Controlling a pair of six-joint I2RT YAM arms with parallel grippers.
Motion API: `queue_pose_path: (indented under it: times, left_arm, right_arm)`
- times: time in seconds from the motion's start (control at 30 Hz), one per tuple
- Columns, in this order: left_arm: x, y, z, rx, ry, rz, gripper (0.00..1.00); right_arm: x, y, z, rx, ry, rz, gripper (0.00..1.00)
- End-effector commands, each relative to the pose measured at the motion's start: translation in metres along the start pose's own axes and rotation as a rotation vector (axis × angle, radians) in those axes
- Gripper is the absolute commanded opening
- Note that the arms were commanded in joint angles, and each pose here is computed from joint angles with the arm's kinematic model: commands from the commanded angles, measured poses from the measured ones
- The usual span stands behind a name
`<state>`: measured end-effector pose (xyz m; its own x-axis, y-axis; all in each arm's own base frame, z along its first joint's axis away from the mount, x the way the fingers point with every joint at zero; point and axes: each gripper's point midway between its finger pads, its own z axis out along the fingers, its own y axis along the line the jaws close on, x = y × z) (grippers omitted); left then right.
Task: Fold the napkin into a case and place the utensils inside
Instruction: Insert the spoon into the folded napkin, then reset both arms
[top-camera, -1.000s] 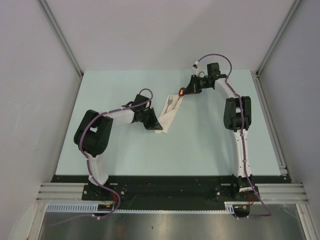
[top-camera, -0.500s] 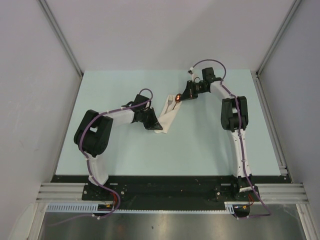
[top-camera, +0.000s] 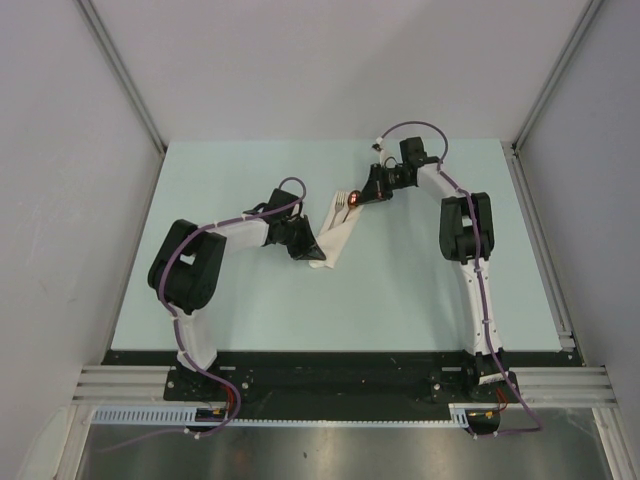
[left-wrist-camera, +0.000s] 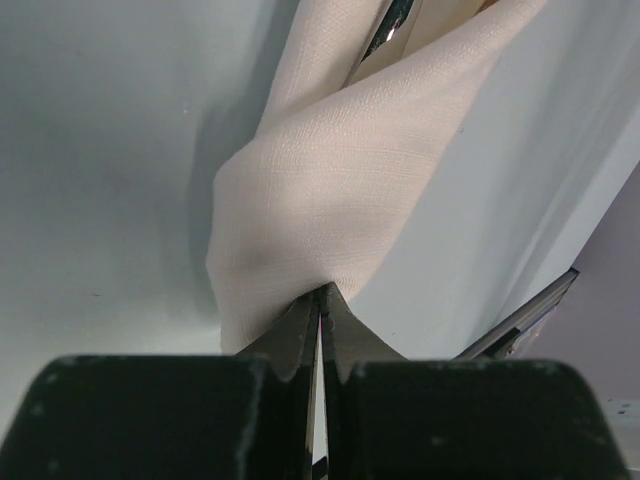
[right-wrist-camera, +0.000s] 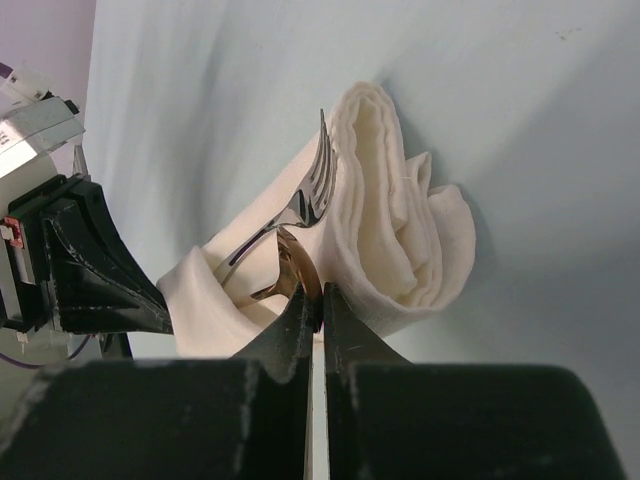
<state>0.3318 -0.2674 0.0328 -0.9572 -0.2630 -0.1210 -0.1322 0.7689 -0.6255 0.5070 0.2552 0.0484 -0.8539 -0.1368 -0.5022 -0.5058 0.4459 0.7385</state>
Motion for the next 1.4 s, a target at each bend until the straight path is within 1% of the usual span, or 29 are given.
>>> queue_pose_path:
  times: [0.0,0.03,0.07,0.13,0.17,0.27,0.4,0.5,0.53,0.57,0.7,0.77,0.8,0.83,0.9,0.93,0.97,1.0,1.03,1.07,1.1,1.13,1.17,1.2,1.23,1.27,1.3,1.33,1.37]
  left_arm:
    - [-0.009,-0.015,-0.005,0.04,-0.033,0.058,0.06]
    - [-0.01,-0.016,-0.006,0.041,-0.034,0.063,0.06]
    - [-0.011,-0.018,-0.008,0.044,-0.037,0.066,0.07]
    - [-0.013,-0.022,-0.013,0.05,-0.046,0.073,0.1]
    - [-0.015,-0.026,-0.015,0.058,-0.051,0.077,0.12]
    - [-0.019,-0.037,-0.024,0.078,-0.066,0.092,0.19]
    - [-0.024,-0.052,-0.04,0.103,-0.089,0.128,0.3]
    - [-0.027,-0.063,-0.056,0.121,-0.117,0.156,0.35]
    - [-0.027,-0.066,-0.061,0.128,-0.126,0.175,0.36]
    - [-0.028,-0.071,-0.068,0.14,-0.141,0.189,0.36]
    - [-0.024,-0.079,-0.087,0.16,-0.163,0.233,0.38]
    - [-0.02,-0.081,-0.096,0.172,-0.172,0.247,0.39]
    - [-0.019,-0.081,-0.098,0.172,-0.176,0.255,0.39]
    - [-0.015,-0.079,-0.099,0.173,-0.168,0.256,0.39]
    - [-0.011,-0.082,-0.107,0.193,-0.177,0.275,0.39]
    - [-0.006,-0.08,-0.107,0.201,-0.165,0.278,0.4]
    - [-0.004,-0.08,-0.109,0.208,-0.166,0.283,0.4]
    - [0.002,-0.079,-0.114,0.217,-0.172,0.288,0.4]
    - [0.006,-0.078,-0.115,0.226,-0.17,0.29,0.41]
    - [0.009,-0.083,-0.124,0.253,-0.189,0.312,0.42]
    - [0.013,-0.077,-0.122,0.247,-0.188,0.315,0.43]
    - [0.014,-0.078,-0.126,0.251,-0.2,0.328,0.45]
    - [0.014,-0.079,-0.129,0.257,-0.208,0.354,0.45]
    - [0.016,-0.082,-0.137,0.269,-0.223,0.373,0.47]
    - [0.018,-0.085,-0.141,0.279,-0.232,0.39,0.49]
    - [0.021,-0.088,-0.145,0.294,-0.238,0.417,0.5]
    - [0.027,-0.093,-0.156,0.319,-0.261,0.442,0.5]
    - [0.031,-0.099,-0.161,0.347,-0.282,0.469,0.53]
    - [0.032,-0.103,-0.167,0.358,-0.319,0.483,0.55]
  right_arm:
    - [0.018,0.005,0.013,-0.016,0.054,0.013,0.03]
    - [0.018,0.004,0.012,-0.01,0.054,0.014,0.05]
    - [0.017,0.005,0.011,-0.01,0.052,0.011,0.11]
    - [0.015,0.006,0.007,0.001,0.05,-0.001,0.15]
    - [0.014,0.006,0.006,0.009,0.048,-0.007,0.19]
    - [0.009,0.003,0.001,0.052,0.037,-0.014,0.29]
    - [-0.004,0.001,-0.007,0.12,0.015,-0.031,0.35]
    - [-0.012,0.002,-0.013,0.158,0.01,-0.041,0.38]
    - [-0.013,0.002,-0.014,0.173,0.011,-0.038,0.4]
    - [-0.017,-0.001,-0.017,0.213,0.006,-0.045,0.45]
    - [-0.032,0.0,-0.029,0.307,-0.011,-0.059,0.52]
    - [-0.036,0.002,-0.034,0.347,-0.014,-0.075,0.62]
    - [-0.042,0.007,-0.039,0.372,-0.025,-0.091,0.64]
    - [-0.047,0.004,-0.044,0.426,-0.035,-0.098,0.67]
    - [-0.057,0.013,-0.054,0.465,-0.059,-0.119,0.69]
    - [-0.061,0.017,-0.058,0.482,-0.07,-0.125,0.72]
    - [-0.067,0.018,-0.065,0.521,-0.085,-0.131,0.94]
    - [-0.072,0.031,-0.072,0.536,-0.094,-0.147,1.0]
    - [-0.078,0.037,-0.08,0.584,-0.106,-0.178,1.0]
    - [-0.081,0.046,-0.08,0.611,-0.116,-0.201,1.0]
    - [-0.09,0.06,-0.092,0.645,-0.152,-0.219,1.0]
    - [-0.097,0.064,-0.1,0.703,-0.178,-0.227,1.0]
    - [-0.094,0.07,-0.104,0.73,-0.174,-0.217,1.0]
    - [-0.098,0.085,-0.113,0.808,-0.197,-0.242,1.0]
    - [-0.095,0.09,-0.118,0.866,-0.199,-0.251,1.0]
    - [-0.085,0.087,-0.121,0.944,-0.194,-0.226,1.0]
    - [-0.076,0.094,-0.12,1.047,-0.189,-0.254,1.0]
    - [-0.076,0.117,-0.132,1.074,-0.227,-0.283,1.0]
    - [-0.051,0.108,-0.122,1.108,-0.177,-0.287,1.0]
